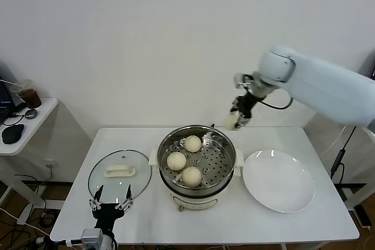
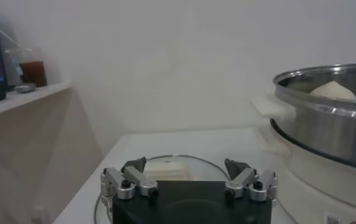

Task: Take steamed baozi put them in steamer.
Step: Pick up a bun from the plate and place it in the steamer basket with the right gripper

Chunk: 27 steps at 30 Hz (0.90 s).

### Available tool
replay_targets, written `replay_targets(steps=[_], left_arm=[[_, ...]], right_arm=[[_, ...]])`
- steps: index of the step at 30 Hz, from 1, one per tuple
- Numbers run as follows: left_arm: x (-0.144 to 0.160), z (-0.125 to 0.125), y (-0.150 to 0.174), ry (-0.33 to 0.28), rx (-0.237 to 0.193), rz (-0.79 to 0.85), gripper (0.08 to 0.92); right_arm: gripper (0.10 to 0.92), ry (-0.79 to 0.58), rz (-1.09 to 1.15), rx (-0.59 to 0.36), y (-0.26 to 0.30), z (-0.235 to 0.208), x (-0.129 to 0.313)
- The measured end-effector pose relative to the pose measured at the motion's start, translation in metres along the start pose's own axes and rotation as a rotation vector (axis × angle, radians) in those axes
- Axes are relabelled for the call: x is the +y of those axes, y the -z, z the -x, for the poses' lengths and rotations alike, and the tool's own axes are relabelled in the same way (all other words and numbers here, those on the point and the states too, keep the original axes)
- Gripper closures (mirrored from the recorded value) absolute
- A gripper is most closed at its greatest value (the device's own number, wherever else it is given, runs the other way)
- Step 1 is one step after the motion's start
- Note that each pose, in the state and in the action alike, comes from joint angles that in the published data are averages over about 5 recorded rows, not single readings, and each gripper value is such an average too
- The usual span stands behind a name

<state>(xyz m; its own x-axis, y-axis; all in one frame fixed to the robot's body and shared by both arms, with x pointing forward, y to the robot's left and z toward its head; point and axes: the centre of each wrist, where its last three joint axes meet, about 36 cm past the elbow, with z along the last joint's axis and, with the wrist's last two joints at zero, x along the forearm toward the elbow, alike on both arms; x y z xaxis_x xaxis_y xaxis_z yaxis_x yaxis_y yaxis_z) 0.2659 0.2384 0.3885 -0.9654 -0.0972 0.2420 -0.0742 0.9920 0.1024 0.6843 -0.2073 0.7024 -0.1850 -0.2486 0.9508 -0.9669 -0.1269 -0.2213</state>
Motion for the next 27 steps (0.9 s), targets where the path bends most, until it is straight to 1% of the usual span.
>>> replay_targets(steps=[4,9,19,27], left_arm=[[0.001,0.0,0.002,-0.001,-0.005,-0.001,0.177],[0.002,0.0,0.002,0.001,-0.006,0.001,0.177],[0.001,0.0,0.003,0.003,-0.009,-0.004,0.177],[0.0,0.0,0.006,0.0,-0.015,-0.009,0.177]], right_arm=[[0.471,0.035,-0.018,0.008,0.029,0.011,0.001],[0.471,0.074,-0.025,0.029,0.045,0.029,0.008],[0.471,0.122,-0.033,0.049,0.063,0.066,0.022],[0.471,0.138,-0.038,0.084,0.061,0.092,0.033]])
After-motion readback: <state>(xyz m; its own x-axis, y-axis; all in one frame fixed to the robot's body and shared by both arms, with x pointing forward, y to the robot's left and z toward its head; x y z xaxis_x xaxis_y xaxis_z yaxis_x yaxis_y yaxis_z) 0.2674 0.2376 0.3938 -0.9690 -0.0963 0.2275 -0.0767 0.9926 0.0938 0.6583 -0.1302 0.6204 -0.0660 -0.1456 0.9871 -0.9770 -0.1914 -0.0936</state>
